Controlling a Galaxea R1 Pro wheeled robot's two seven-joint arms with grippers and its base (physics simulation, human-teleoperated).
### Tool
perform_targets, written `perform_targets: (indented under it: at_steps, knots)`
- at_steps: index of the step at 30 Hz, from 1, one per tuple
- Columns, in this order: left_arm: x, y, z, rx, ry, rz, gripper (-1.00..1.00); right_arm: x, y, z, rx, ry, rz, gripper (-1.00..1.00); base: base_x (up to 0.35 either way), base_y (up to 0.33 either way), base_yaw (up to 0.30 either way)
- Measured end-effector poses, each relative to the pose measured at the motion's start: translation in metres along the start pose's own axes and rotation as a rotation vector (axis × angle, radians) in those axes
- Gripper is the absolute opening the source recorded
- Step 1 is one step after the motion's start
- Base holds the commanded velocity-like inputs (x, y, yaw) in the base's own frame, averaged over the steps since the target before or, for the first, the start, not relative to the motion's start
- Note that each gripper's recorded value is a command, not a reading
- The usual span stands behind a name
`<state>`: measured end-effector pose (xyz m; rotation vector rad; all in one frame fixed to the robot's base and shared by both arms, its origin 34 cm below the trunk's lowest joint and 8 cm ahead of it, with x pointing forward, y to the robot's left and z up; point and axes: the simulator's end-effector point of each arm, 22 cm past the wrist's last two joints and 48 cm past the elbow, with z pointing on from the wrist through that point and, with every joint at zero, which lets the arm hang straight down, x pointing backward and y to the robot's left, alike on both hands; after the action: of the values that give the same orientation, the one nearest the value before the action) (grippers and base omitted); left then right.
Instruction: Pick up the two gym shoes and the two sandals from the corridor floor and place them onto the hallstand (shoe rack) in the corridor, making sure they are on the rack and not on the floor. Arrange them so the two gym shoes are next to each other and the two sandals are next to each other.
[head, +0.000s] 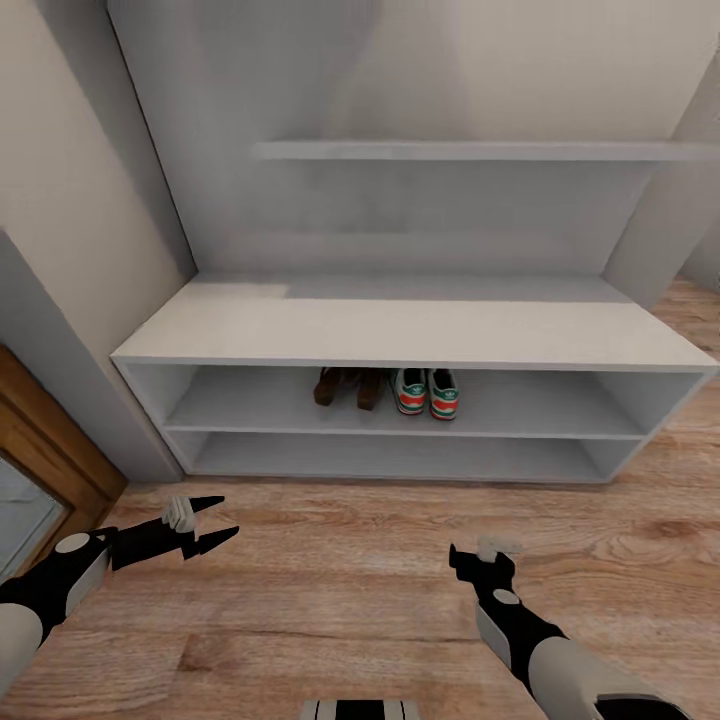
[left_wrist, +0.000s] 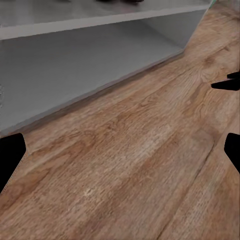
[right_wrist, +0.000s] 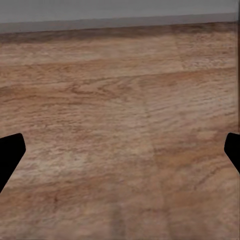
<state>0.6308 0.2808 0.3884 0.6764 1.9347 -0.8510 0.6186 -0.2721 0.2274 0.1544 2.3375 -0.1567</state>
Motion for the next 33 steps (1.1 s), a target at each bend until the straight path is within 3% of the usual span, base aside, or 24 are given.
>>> perform_targets:
  at_steps: [5,17,26,33]
  knots:
    - [-0.011,-0.002,-0.003,-0.004,-0.012,0.015,1.0,0.005,-0.003,-0.009,0.002,-0.025,0.004,1.0,0.0,0.0,0.0]
    - [-0.037,-0.012,-0.003,-0.002,-0.049,0.041,1.0,0.05,-0.01,-0.036,0.006,0.033,-0.008,1.0,0.0,0.0,0.0]
    - [-0.022,-0.014,-0.01,-0.041,-0.035,-0.027,1.0,0.04,-0.009,-0.045,0.003,0.01,-0.004,1.0,0.0,0.0,0.0]
    - [-0.011,0.003,-0.015,-0.162,-0.023,-0.074,1.0,0.024,-0.01,-0.05,0.003,-0.017,0.001,1.0,0.0,0.0,0.0]
